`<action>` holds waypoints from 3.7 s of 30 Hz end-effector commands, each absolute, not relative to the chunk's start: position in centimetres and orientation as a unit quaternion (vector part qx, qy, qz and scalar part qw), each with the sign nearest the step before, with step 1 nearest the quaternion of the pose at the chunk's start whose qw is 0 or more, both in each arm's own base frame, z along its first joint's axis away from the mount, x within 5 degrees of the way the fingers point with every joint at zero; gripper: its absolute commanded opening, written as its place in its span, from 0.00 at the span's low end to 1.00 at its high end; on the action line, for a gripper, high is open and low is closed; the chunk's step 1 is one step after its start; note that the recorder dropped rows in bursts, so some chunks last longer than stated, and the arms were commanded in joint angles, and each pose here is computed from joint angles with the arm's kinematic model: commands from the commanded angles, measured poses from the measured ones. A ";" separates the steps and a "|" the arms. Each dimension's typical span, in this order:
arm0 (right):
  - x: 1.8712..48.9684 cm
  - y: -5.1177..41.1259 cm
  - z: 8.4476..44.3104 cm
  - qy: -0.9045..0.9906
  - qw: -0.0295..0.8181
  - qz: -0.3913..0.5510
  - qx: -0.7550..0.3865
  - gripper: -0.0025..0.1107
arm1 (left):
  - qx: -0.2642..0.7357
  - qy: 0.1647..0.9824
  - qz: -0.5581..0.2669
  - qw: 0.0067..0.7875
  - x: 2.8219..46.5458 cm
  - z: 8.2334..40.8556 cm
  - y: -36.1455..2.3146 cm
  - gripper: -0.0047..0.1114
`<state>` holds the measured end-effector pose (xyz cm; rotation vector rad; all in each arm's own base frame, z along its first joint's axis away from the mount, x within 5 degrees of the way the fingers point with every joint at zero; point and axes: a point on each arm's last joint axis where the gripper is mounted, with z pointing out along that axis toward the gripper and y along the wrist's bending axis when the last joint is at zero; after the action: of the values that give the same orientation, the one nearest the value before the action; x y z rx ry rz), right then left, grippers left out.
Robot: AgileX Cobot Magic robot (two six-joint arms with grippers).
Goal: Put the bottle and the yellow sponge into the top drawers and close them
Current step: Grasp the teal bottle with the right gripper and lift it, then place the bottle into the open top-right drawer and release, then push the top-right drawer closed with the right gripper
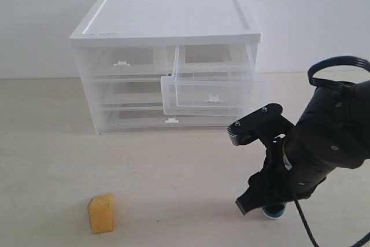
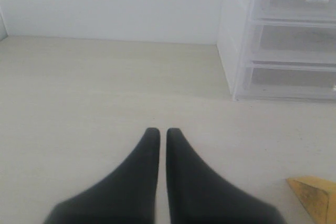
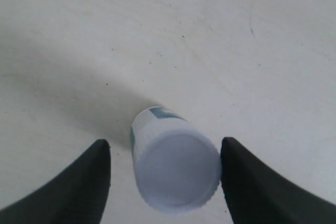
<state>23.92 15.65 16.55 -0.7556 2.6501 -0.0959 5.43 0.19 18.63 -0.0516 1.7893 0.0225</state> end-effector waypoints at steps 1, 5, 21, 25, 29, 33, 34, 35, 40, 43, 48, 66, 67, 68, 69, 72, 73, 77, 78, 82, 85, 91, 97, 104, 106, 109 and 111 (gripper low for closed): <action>24.0 15.5 17.1 0.943 0.201 -0.032 -0.264 0.38 | -0.021 0.780 0.012 0.625 5.4 18.5 0.2 0.08; 23.9 15.4 17.8 0.942 0.208 -0.031 -0.260 0.12 | -0.021 0.780 0.012 0.625 5.4 18.5 0.2 0.08; 20.4 15.9 28.2 0.882 0.346 0.165 -0.274 0.02 | -0.021 0.780 0.012 0.625 5.4 18.5 0.2 0.08; 21.0 16.8 30.0 0.869 0.371 0.201 -0.258 0.02 | -0.021 0.780 0.012 0.625 5.4 18.5 0.2 0.08; 22.5 17.3 31.2 0.864 0.382 0.238 -0.225 0.02 | -0.021 0.780 0.012 0.625 5.4 18.5 0.2 0.08; 24.4 16.7 31.8 0.857 0.349 0.313 -0.215 0.02 | -0.021 0.780 0.012 0.625 5.4 18.5 0.2 0.08; 24.7 16.7 31.9 0.851 0.340 0.337 -0.217 0.02 | -0.021 0.780 0.012 0.625 5.4 18.5 0.2 0.08; 25.4 16.2 31.7 0.843 0.330 0.362 -0.220 0.02 | -0.021 0.780 0.012 0.625 5.4 18.5 0.2 0.08; 28.4 14.4 31.4 0.810 0.310 0.468 -0.168 0.02 | -0.021 0.780 0.012 0.625 5.4 18.5 0.2 0.08; 29.9 13.3 31.1 0.795 0.304 0.508 -0.130 0.02 | -0.021 0.780 0.012 0.625 5.4 18.5 0.2 0.08; 31.8 12.6 30.2 0.797 0.317 0.509 -0.075 0.02 | -0.021 0.780 0.012 0.625 5.4 18.5 0.2 0.08; 35.1 12.6 28.0 0.813 0.312 0.491 -0.019 0.38 | -0.021 0.780 0.012 0.625 5.4 18.5 0.2 0.08; 35.1 12.6 28.0 0.813 0.315 0.489 -0.021 0.47 | -0.021 0.780 0.012 0.625 5.4 18.5 0.2 0.08; 35.1 12.6 27.9 0.813 0.317 0.487 -0.023 0.56 | -0.021 0.780 0.012 0.625 5.4 18.5 0.2 0.08; 35.1 12.6 28.1 0.813 0.322 0.484 -0.025 0.63 | -0.021 0.780 0.012 0.625 5.4 18.5 0.2 0.08; 34.8 12.2 29.0 0.817 0.347 0.459 -0.034 0.63 | -0.021 0.780 0.012 0.625 5.4 18.5 0.2 0.08; 34.6 12.0 29.5 0.818 0.358 0.449 -0.041 0.63 | -0.021 0.780 0.012 0.625 5.4 18.5 0.2 0.08; 33.1 12.0 32.5 0.810 0.387 0.426 -0.113 0.42 | -0.021 0.780 0.012 0.625 5.4 18.5 0.2 0.08; 32.9 12.2 33.0 0.807 0.379 0.430 -0.141 0.26 | -0.021 0.780 0.012 0.625 5.4 18.5 0.2 0.08; 31.3 14.8 34.1 0.816 0.340 0.370 -0.287 0.03 | -0.021 0.780 0.012 0.625 5.4 18.5 0.2 0.08; 30.5 17.2 34.1 0.836 0.336 0.254 -0.351 0.03 | -0.021 0.780 0.012 0.625 5.4 18.5 0.2 0.08; 28.6 21.8 34.7 0.822 0.376 0.156 -0.399 0.03 | -0.021 0.780 0.012 0.625 5.4 18.5 0.2 0.08; 29.4 23.6 32.9 0.827 0.379 0.146 -0.389 0.03 | -0.021 0.780 0.012 0.625 5.4 18.5 0.2 0.08; 30.9 24.1 31.3 0.831 0.392 0.130 -0.373 0.03 | -0.021 0.780 0.012 0.625 5.4 18.5 0.2 0.08; 31.1 23.9 31.2 0.837 0.391 0.114 -0.365 0.03 | -0.021 0.780 0.012 0.625 5.4 18.5 0.2 0.08; 31.3 23.3 31.1 0.847 0.389 0.082 -0.353 0.03 | -0.021 0.780 0.012 0.625 5.4 18.5 0.2 0.08; 31.5 23.0 31.1 0.850 0.390 0.065 -0.348 0.03 | -0.021 0.780 0.012 0.625 5.4 18.5 0.2 0.08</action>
<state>31.22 23.43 30.71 -0.9174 2.1580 0.2259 5.43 0.19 18.63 -0.0516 1.7893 0.0225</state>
